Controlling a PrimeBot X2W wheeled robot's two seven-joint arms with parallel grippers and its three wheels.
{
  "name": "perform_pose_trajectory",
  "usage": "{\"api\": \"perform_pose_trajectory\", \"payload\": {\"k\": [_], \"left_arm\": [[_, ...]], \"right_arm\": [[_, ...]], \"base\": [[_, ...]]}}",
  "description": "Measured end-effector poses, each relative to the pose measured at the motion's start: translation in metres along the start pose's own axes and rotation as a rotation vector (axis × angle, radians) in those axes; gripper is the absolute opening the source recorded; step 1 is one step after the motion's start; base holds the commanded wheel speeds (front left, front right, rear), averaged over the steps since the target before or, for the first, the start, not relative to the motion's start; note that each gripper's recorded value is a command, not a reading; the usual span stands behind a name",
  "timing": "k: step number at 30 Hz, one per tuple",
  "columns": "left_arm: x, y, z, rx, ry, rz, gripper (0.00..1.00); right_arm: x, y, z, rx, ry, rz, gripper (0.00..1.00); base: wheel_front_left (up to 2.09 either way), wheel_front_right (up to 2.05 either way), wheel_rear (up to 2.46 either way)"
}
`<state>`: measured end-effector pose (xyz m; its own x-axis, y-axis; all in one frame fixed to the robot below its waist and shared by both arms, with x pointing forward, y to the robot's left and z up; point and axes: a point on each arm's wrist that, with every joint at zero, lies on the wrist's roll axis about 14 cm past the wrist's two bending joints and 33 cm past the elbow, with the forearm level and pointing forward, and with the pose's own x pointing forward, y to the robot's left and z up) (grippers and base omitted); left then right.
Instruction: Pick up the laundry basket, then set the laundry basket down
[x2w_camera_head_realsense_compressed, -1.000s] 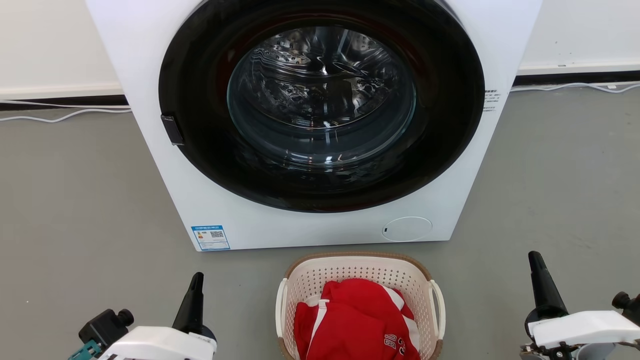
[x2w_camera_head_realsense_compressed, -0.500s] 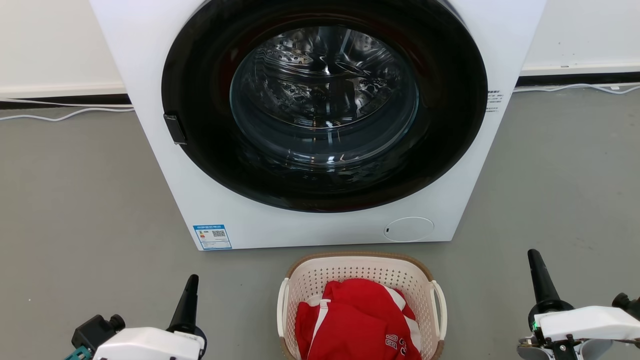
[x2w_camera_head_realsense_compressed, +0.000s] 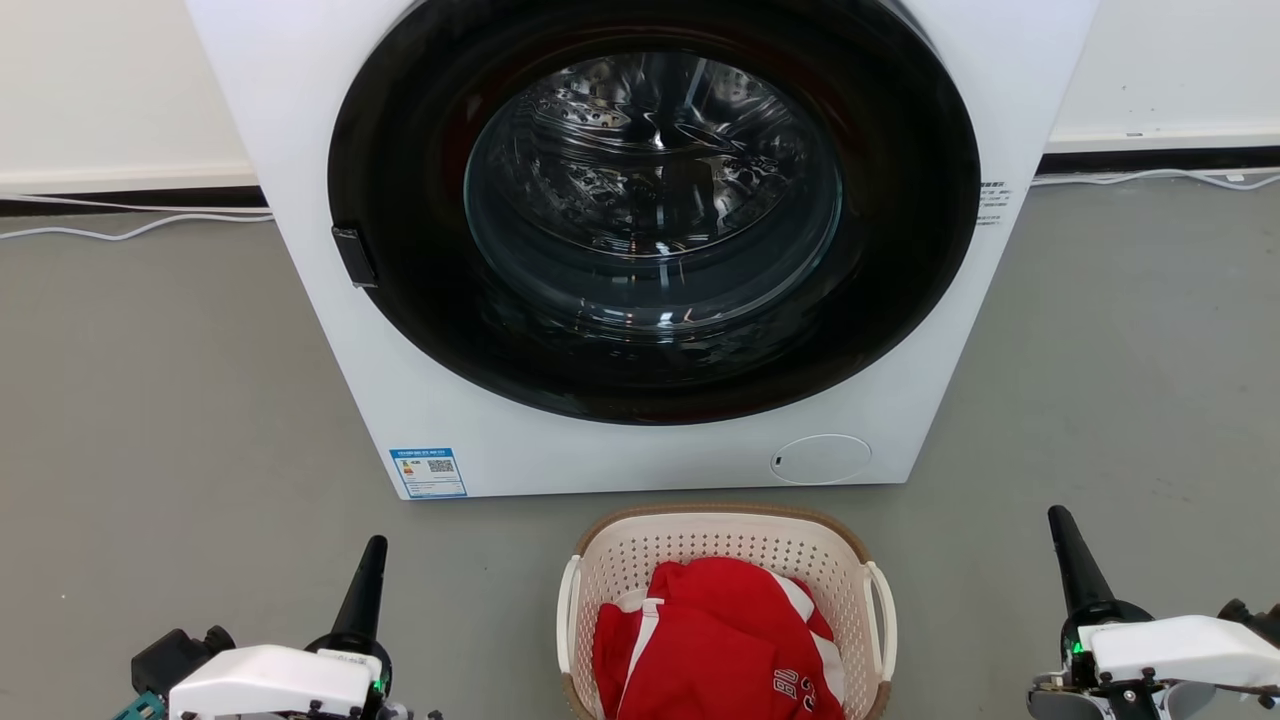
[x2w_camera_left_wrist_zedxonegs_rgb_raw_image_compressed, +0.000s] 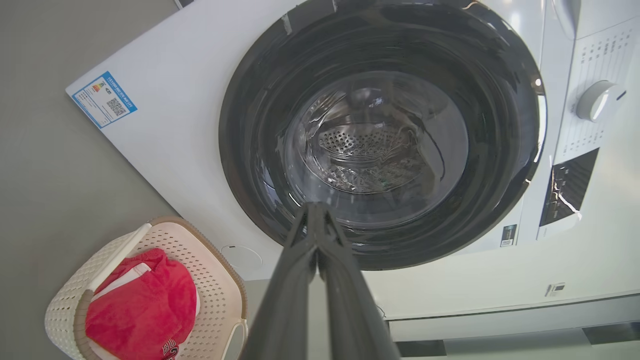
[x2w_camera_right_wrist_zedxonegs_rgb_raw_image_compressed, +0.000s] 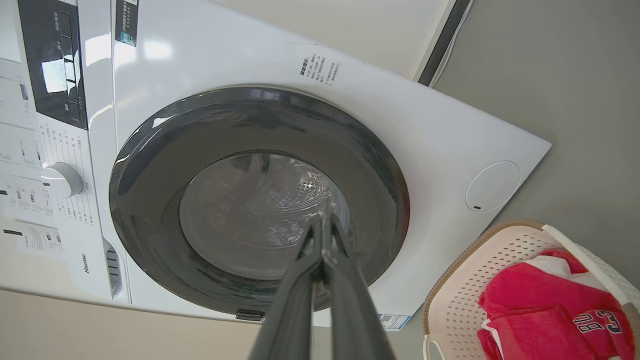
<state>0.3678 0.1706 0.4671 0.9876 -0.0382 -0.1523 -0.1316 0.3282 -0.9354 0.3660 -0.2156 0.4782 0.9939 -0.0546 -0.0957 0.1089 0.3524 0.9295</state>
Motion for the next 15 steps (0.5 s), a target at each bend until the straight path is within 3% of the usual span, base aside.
{"api": "perform_pose_trajectory", "payload": {"k": [15], "left_arm": [[0.0022, -0.0015, 0.0085, -0.145, -0.009, -0.018, 0.00]], "right_arm": [[0.0055, 0.0054, -0.0015, 0.156, 0.006, 0.013, 0.00]], "base": [[0.00, 0.00, 0.00]]}}
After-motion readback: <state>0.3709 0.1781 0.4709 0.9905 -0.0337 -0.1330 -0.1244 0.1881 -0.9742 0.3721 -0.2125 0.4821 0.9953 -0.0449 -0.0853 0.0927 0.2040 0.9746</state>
